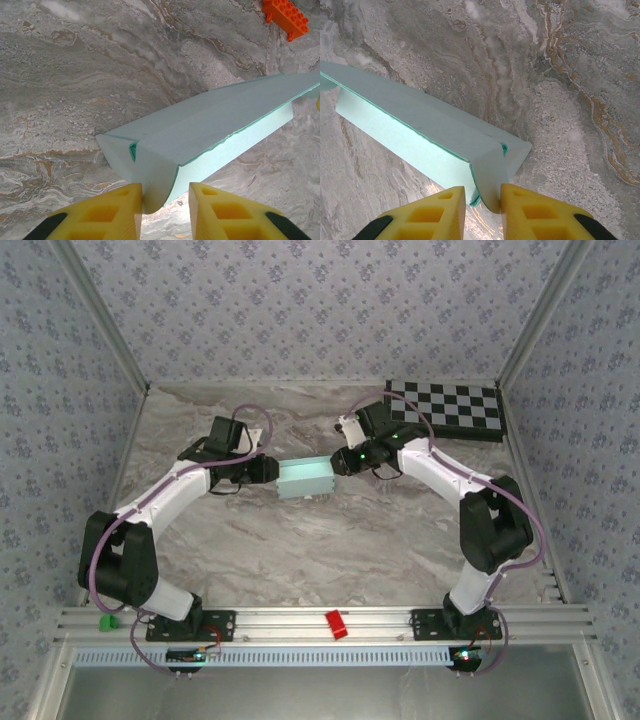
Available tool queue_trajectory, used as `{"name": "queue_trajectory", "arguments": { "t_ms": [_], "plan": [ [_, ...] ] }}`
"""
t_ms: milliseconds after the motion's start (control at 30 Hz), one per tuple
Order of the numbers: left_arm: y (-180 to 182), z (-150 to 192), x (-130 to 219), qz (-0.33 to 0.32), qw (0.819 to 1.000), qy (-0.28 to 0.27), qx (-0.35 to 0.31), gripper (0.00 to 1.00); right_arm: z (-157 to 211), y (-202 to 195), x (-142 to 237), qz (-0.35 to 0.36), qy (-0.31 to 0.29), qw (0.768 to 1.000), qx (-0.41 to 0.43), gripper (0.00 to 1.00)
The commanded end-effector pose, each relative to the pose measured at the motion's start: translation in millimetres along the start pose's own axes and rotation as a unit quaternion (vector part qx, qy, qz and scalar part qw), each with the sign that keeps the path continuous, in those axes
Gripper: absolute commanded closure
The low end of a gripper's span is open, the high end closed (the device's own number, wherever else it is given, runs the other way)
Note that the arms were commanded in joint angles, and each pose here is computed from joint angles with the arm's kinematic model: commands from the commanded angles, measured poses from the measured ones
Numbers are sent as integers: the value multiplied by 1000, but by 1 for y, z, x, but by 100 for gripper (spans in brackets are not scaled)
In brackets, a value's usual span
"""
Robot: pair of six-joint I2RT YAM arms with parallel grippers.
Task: Fold the paper box
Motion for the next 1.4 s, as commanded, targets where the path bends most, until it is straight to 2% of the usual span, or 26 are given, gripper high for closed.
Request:
{"name": "queue_trajectory", "arguments": {
  "t_ms": [0,1033,1367],
  "plan": [
    [-4,-13,3,16,1000,-17,-2,73,-9,11,-1,-15,-5,1000,0,74],
    [-4,-13,-2,26,999,-18,11,76,-11,16,-7,-20,15,998,-62,74],
    [-3,-10,-3,23,1000,-14,12,76,-12,18,-8,-23,22,996,-78,70]
  ]
}}
Point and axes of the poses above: each hand's point on the last joint's axis, 136 mm out from that joint toward the fingers, its own x axis back along the fingers, its own y axis along the line the jaws close on, z = x × y, the point moved 5 cm from there along x, back along the fingers, and after that the axes turned 15 degrees about -x, right-handed, at the moved point
